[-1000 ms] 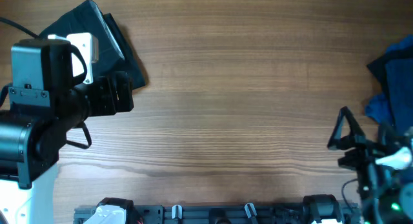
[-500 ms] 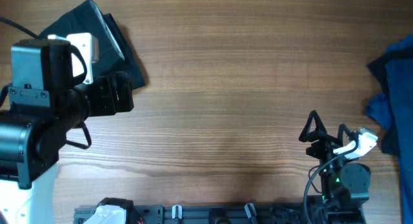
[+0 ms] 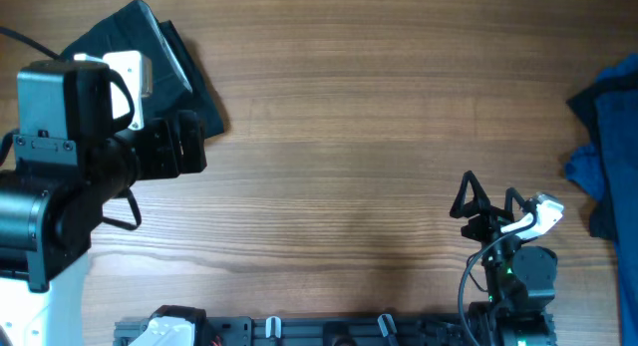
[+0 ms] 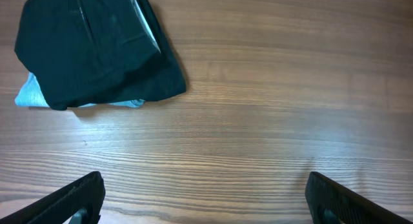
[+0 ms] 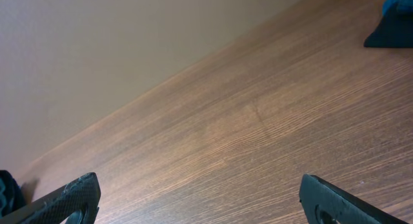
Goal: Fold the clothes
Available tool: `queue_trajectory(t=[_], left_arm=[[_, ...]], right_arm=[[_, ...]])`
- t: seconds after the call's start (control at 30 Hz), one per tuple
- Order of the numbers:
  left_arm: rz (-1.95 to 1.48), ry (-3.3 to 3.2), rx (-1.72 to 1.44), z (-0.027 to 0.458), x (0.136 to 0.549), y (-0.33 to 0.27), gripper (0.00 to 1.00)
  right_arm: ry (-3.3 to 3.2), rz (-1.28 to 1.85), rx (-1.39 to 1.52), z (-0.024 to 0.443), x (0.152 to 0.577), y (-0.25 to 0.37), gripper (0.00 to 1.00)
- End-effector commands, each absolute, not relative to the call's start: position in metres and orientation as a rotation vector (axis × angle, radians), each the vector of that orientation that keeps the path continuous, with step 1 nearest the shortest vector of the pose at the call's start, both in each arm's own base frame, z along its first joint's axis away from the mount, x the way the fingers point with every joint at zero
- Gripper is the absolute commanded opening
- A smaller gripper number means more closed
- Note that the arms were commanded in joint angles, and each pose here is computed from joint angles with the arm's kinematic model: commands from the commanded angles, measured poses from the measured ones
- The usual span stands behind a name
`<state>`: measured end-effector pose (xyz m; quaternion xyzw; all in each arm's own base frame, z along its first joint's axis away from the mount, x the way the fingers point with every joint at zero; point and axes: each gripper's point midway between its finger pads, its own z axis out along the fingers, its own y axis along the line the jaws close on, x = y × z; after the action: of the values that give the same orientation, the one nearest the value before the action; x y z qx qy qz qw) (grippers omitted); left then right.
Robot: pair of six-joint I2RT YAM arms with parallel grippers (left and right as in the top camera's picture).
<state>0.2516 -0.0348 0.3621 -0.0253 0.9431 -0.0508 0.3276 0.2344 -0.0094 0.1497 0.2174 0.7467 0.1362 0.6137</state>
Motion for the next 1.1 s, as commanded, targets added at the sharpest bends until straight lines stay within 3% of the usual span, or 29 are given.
queue_trajectory(t=[0.0, 0.43, 0.83, 1.07], left_arm=[[-0.131, 2.456, -0.081, 0.365, 0.251, -0.035, 1.0], [-0.122, 2.471, -0.078, 0.363, 0.249, -0.034, 1.0], [-0.282, 1.822, -0.099, 0.446, 0.299, -0.045, 1.0], [-0.263, 1.652, -0.035, 0.407, 0.265, -0.04, 1.0]], right_arm=[[1.703, 0.341, 0.495, 0.154, 0.234, -0.007, 1.0], [1.703, 0.341, 0.495, 0.154, 0.234, -0.007, 1.0], [1.703, 0.341, 0.495, 0.154, 0.234, -0.007, 1.0], [1.703, 0.341, 0.495, 0.154, 0.234, -0.007, 1.0]])
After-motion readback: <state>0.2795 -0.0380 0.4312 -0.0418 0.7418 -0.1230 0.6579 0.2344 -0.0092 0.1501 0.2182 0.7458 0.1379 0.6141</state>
